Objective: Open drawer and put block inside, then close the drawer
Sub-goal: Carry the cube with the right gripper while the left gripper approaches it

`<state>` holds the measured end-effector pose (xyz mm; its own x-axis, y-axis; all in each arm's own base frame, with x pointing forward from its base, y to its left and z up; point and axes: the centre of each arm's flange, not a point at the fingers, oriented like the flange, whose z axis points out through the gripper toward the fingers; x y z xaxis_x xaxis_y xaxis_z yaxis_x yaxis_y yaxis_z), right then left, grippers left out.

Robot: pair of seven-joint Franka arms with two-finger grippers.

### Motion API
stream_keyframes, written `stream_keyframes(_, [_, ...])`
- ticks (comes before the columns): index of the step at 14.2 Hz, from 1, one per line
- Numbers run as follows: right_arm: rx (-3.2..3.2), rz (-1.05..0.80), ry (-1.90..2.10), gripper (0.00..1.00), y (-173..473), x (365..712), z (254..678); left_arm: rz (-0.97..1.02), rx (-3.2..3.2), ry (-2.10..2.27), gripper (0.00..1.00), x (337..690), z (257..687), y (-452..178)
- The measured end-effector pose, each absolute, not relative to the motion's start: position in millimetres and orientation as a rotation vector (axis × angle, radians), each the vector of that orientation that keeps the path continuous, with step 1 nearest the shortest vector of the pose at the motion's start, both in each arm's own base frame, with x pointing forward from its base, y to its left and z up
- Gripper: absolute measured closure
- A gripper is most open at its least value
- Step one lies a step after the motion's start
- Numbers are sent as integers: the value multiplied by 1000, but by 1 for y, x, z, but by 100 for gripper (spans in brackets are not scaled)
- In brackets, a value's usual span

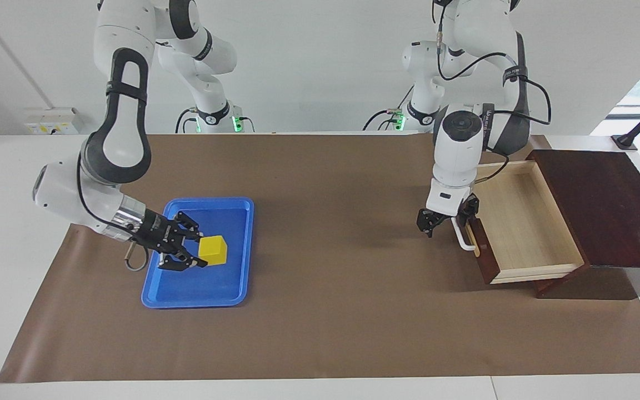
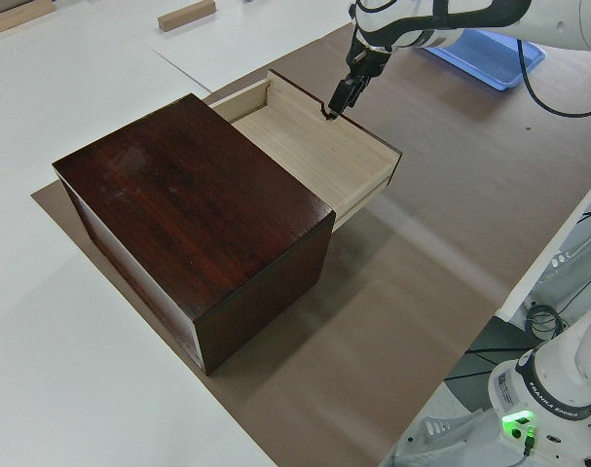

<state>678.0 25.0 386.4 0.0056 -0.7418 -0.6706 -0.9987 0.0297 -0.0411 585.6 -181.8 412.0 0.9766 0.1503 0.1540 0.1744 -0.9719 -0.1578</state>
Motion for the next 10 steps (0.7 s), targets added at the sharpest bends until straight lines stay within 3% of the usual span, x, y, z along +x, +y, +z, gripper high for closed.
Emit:
stream_keyframes(5, [-1753, 674, 1872, 45, 130, 680, 401, -123, -3023, -413, 0, 592, 452, -187])
stream_keyframes(10, [-1732, 709, 1937, 45, 222, 665, 411, -58, -2892, -1174, 0, 591, 501, -211])
